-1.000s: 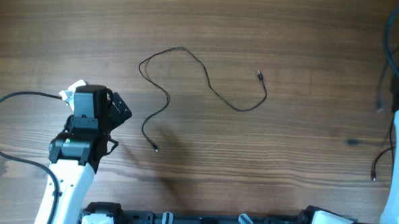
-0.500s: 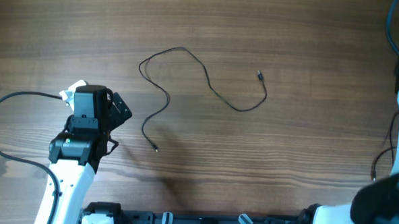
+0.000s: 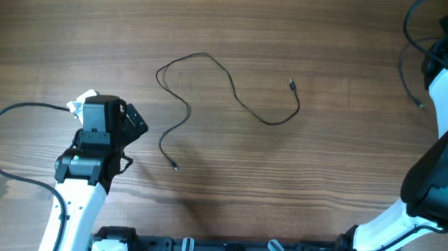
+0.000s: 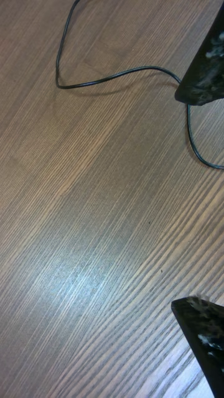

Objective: Untangle cables

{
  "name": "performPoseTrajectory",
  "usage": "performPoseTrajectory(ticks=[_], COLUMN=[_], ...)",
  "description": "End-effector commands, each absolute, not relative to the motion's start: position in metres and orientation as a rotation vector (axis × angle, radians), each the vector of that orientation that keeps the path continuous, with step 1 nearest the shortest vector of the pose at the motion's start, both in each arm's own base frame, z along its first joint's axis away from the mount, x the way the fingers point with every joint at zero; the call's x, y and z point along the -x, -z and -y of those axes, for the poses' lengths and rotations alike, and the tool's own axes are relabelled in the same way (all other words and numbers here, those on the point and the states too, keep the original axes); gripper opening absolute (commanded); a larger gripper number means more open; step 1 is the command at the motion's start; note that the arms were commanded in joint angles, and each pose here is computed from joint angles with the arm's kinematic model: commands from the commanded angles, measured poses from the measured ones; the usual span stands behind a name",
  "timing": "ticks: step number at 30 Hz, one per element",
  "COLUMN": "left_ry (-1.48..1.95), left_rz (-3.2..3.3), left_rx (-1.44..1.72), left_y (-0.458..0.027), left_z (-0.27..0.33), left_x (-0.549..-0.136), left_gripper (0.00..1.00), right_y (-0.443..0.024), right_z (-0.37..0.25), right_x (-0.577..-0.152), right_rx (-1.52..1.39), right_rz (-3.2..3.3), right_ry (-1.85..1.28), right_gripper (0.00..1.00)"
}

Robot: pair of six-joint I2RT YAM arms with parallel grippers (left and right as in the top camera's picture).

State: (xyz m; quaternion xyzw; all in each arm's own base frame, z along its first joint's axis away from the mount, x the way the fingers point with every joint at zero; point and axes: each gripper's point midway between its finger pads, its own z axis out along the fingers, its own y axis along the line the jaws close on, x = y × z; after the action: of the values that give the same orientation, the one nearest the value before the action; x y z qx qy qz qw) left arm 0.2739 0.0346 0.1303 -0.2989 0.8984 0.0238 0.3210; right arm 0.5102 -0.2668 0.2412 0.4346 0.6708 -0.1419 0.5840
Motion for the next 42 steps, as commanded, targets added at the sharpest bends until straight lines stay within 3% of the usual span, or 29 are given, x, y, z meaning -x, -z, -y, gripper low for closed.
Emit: performPoseTrajectory(ticks=[1, 6, 7, 8, 9, 11, 12, 18, 23, 32, 42], left_ry=[-0.056, -0.055, -0.056, -0.056, -0.056, -0.056, -0.056, -0.055, -0.055, -0.056, -0.056], left_rz=[-2.356, -2.356, -2.356, -2.355, -2.356, -2.356, -2.356, -2.356, -2.356, -2.356, -2.355], left_rx=[0.797, 0.797, 0.797, 0.798, 0.797, 0.797, 0.797, 0.797, 0.797, 0.797, 0.798], left_y=[-0.131, -0.131, -0.131, -0.131, -0.131, -0.131, -0.131, -0.131, -0.131, -0.131, -0.131], left_z=[-0.035, -0.035, -0.035, -0.035, -0.035, -0.035, -0.035, -0.035, -0.035, -0.035, -0.035], left_x=[-0.275, -0.275, -0.275, -0.275, -0.275, -0.275, -0.275, -0.275, -0.275, -0.275, -0.275], left_gripper=[1.00, 1.00, 1.00, 1.00, 1.00, 1.00, 1.00, 1.00, 1.00, 1.00, 1.00], right_y=[-0.223, -0.221, -0.220, -0.217, -0.214, -0.207, -0.203, -0.185, -0.164, -0.145, -0.124], right_z=[0.254, 0.251, 0.251, 0.251, 0.250, 0.249, 0.249, 0.240, 0.204, 0.092, -0.028], right_x=[-0.525, -0.526, -0.525, -0.524, -0.523, -0.520, -0.519, -0.514, -0.521, -0.515, -0.498], right_rx=[-0.985, -0.977, -0.978, -0.982, -0.986, -0.996, -1.001, -1.005, -0.932, -0.716, -0.319], right_rz=[-1.637, -1.651, -1.655, -1.668, -1.681, -1.712, -1.727, -1.820, -1.969, -2.223, -2.451], right_ry=[0.222, 0.208, 0.207, 0.210, 0.213, 0.220, 0.223, 0.199, -0.013, -0.658, -0.729], right_gripper=[0.04, 0.04, 0.09, 0.32, 0.63, 0.94, 1.00, 1.00, 1.00, 1.00, 1.00])
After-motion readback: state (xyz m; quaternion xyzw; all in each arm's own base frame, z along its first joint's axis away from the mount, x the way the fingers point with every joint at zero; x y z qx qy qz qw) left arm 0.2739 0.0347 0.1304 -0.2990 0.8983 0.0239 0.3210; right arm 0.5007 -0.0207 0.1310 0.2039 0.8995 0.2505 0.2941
